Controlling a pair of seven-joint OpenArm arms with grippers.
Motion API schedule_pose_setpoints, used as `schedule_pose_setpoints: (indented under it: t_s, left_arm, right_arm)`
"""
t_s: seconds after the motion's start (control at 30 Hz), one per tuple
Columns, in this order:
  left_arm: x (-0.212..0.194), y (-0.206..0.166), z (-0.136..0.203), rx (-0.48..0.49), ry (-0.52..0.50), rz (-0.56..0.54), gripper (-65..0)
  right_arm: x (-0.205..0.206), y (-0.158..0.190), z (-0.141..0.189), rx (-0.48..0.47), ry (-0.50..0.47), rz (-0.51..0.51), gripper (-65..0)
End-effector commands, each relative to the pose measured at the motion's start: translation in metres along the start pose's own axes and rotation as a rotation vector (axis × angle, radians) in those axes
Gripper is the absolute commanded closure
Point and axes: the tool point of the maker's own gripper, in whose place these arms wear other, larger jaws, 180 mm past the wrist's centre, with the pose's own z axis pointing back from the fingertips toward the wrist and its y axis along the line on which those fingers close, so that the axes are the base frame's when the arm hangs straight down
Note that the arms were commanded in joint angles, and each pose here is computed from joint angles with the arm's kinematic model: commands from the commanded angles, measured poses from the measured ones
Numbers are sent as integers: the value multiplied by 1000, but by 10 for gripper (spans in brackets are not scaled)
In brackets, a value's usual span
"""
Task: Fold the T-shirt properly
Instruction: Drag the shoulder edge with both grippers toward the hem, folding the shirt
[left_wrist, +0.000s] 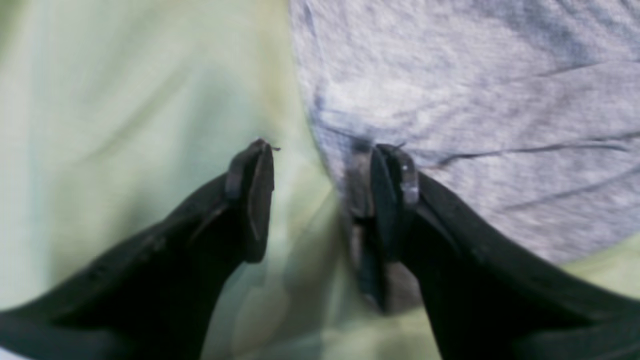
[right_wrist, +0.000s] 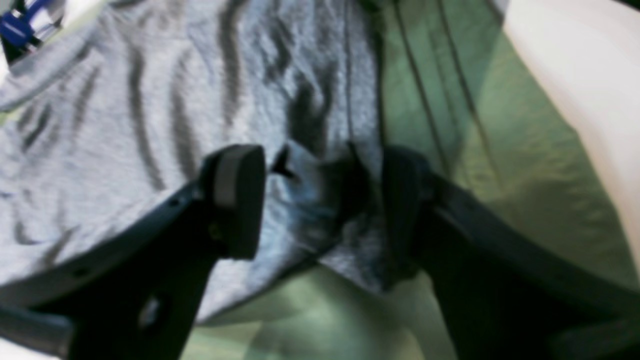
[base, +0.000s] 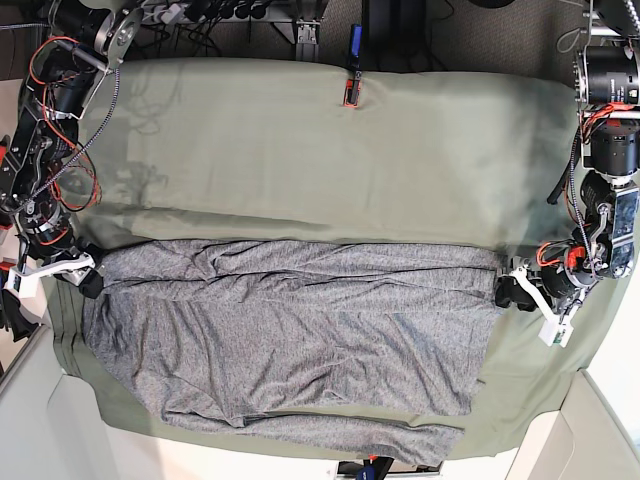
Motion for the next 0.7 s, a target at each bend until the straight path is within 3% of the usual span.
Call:
schedule_pose_setpoints:
  t_s: [0.0, 0.17, 0.4, 0.67]
  left_arm:
    - [34, 5, 11, -14, -77, 5, -342]
    - [47, -18, 39, -190, -128, 50, -342]
    - [21, -21, 68, -235, -150, 121, -342]
    - [-37, -30, 63, -232, -85, 232, -342]
  right_arm:
    - [29, 6, 2, 25, -68, 3, -369]
    - [28, 16, 14, 50, -7, 29, -369]
    - [20, 17, 39, 40, -35, 47, -369]
    - [-19, -2, 39, -56, -1, 2, -369]
